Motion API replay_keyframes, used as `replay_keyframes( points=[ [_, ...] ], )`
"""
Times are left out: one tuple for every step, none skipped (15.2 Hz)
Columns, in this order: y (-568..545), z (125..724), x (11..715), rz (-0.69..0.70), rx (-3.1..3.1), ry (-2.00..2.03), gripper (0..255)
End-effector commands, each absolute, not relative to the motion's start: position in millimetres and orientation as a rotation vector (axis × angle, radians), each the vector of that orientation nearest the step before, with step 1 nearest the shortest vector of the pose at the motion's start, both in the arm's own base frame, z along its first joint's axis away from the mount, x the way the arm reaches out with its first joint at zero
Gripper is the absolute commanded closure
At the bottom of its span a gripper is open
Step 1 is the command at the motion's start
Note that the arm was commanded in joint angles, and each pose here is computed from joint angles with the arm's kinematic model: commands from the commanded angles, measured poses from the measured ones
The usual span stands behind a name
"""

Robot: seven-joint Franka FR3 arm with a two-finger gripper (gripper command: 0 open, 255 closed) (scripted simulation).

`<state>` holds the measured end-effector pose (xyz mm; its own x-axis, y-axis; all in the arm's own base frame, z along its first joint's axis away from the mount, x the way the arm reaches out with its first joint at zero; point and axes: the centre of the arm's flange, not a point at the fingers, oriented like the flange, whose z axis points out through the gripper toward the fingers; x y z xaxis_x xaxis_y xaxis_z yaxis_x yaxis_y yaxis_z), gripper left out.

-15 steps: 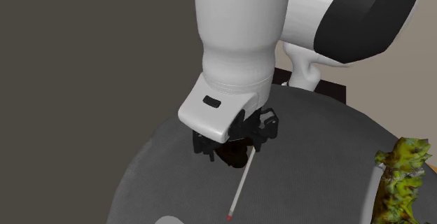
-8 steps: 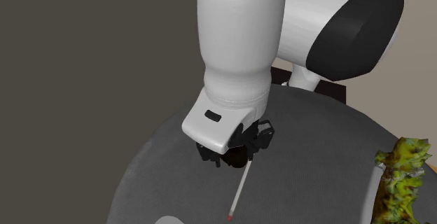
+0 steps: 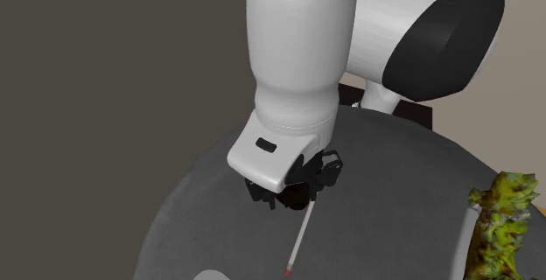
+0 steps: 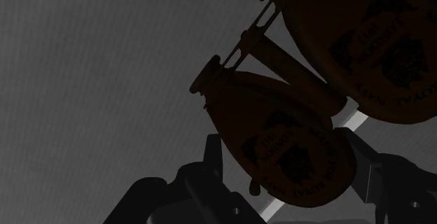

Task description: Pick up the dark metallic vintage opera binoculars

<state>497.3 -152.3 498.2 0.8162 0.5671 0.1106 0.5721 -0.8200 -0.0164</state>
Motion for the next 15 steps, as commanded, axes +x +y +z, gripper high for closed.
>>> replay_keyframes(
  points=[
    [-152.9,503.4,497.3,-0.155,-2.947,-0.924,255],
    [-152.9,508.7,497.2,-0.155,-2.947,-0.924,255],
    [-152.9,514.0,497.3,-0.155,-2.947,-0.924,255],
    [-152.9,519.2,497.3,-0.155,-2.947,-0.924,255],
    [-152.9,524.5,497.3,-0.155,-2.947,-0.924,255],
    [-152.9,529.8,497.3,-0.155,-2.947,-0.924,255],
    [-152.9,535.1,497.3,-0.155,-2.947,-0.924,255],
    [-152.9,540.4,497.3,-0.155,-2.947,-0.924,255],
    [-152.9,545.6,497.3,-0.155,-2.947,-0.924,255],
    [-152.9,550.9,497.3,-0.155,-2.947,-0.924,255],
    [-152.9,556.2,497.3,-0.155,-2.947,-0.924,255],
    [-152.9,561.5,497.3,-0.155,-2.947,-0.924,255],
    [-152.9,566.8,497.3,-0.155,-2.947,-0.924,255],
    [-152.9,572.0,497.3,-0.155,-2.947,-0.924,255],
    [-152.9,577.3,497.3,-0.155,-2.947,-0.924,255]
  ],
)
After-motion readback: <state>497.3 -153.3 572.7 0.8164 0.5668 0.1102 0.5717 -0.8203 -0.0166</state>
